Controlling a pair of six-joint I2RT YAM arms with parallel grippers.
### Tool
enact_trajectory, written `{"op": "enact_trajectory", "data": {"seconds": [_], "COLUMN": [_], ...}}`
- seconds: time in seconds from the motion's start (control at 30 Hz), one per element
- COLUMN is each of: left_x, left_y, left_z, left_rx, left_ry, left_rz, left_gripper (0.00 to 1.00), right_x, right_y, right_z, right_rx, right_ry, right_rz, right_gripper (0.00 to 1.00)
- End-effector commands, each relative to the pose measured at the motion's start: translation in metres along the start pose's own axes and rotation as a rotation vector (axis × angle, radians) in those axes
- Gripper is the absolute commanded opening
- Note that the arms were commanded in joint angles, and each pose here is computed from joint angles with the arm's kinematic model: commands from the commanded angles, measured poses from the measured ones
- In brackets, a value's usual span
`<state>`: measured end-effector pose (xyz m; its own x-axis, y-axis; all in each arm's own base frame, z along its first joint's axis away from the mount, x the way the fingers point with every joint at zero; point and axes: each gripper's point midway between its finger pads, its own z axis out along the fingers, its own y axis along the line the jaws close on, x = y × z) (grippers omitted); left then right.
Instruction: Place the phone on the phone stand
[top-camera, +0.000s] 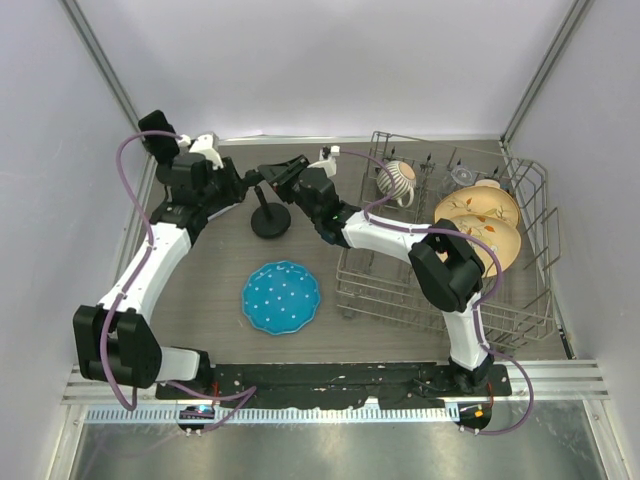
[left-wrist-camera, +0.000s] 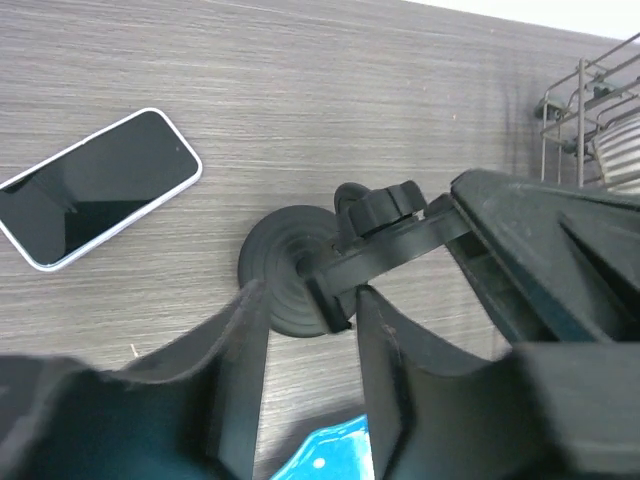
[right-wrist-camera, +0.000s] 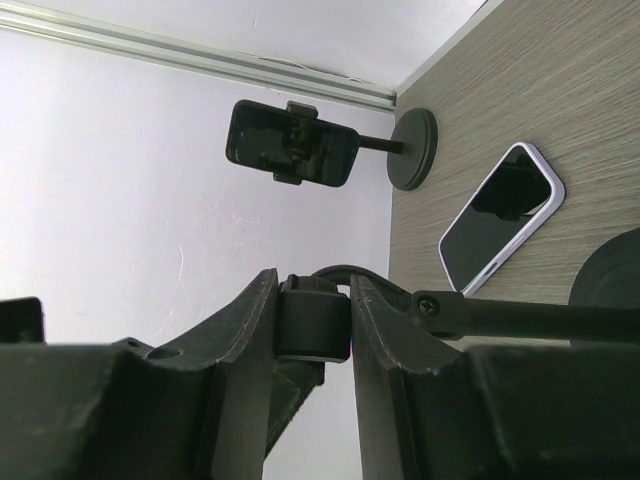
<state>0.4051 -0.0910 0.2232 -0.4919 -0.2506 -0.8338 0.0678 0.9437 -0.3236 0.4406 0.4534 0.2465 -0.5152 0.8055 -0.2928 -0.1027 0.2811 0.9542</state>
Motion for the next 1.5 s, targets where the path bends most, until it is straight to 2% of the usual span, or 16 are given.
{"op": "enact_trajectory", "data": {"seconds": [0.0,0.07,0.17,0.3,0.4,0.43,0.73,0.77,0.8,0.83,0.93,0.97,1.1,1.27,1.37,1.47], "left_x": [-0.04,-0.041,-0.035,-0.029,-0.025,-0.025,-0.011,-0.012,-0.013,-0.014,-0.021,-0.025,-0.046,-0.072,-0.073,-0.073], "left_y": [-0.004,-0.002,0.004,0.007,0.004,0.003,0.0,0.002,0.005,0.008,0.008,0.008,0.014,0.07,0.103,0.128], "left_z": [0.001,0.001,0.0,-0.005,-0.005,-0.006,-0.001,-0.001,-0.003,-0.005,-0.024,-0.031,-0.06,-0.067,-0.044,-0.012], "left_rx": [-0.001,-0.01,-0.042,-0.07,-0.067,-0.066,-0.084,-0.102,-0.129,-0.154,-0.174,-0.172,-0.142,-0.19,-0.229,-0.26], "left_ry": [-0.101,-0.088,-0.064,-0.063,-0.05,-0.044,0.024,0.025,0.036,0.041,0.039,0.022,-0.081,-0.19,-0.192,-0.189], "left_rz": [0.081,0.124,0.163,0.199,0.221,0.226,0.134,0.125,0.097,0.08,0.044,0.035,-0.058,-0.283,-0.391,-0.431], "left_gripper": [0.35,0.14,0.0,0.0,0.0,0.0,0.01,0.12,0.5,0.7,0.99,1.0,1.0,0.98,0.86,0.61], "right_x": [-0.002,-0.001,0.003,0.01,0.006,0.004,-0.036,-0.032,-0.039,-0.044,-0.064,-0.071,-0.092,-0.126,-0.131,-0.149], "right_y": [0.026,0.026,0.028,0.031,0.036,0.042,0.099,0.099,0.11,0.11,0.11,0.107,0.107,0.112,0.113,0.112], "right_z": [-0.003,-0.004,-0.003,-0.003,-0.006,-0.005,-0.031,-0.033,-0.034,-0.035,-0.041,-0.042,-0.051,-0.067,-0.075,-0.081], "right_rx": [-0.095,-0.097,-0.102,-0.104,-0.113,-0.12,-0.207,-0.212,-0.226,-0.216,-0.219,-0.216,-0.272,-0.292,-0.329,-0.299], "right_ry": [-0.015,-0.008,0.013,0.058,0.052,0.049,-0.032,0.001,-0.011,-0.009,-0.003,0.0,0.075,0.05,0.058,0.018], "right_rz": [0.019,0.006,-0.023,-0.122,-0.241,-0.274,-0.707,-0.747,-0.809,-0.827,-0.868,-0.869,-0.868,-0.888,-0.883,-0.896], "right_gripper": [0.11,0.16,0.25,0.43,0.74,0.78,0.8,0.81,0.81,0.81,0.81,0.81,0.81,0.81,0.81,0.81]}}
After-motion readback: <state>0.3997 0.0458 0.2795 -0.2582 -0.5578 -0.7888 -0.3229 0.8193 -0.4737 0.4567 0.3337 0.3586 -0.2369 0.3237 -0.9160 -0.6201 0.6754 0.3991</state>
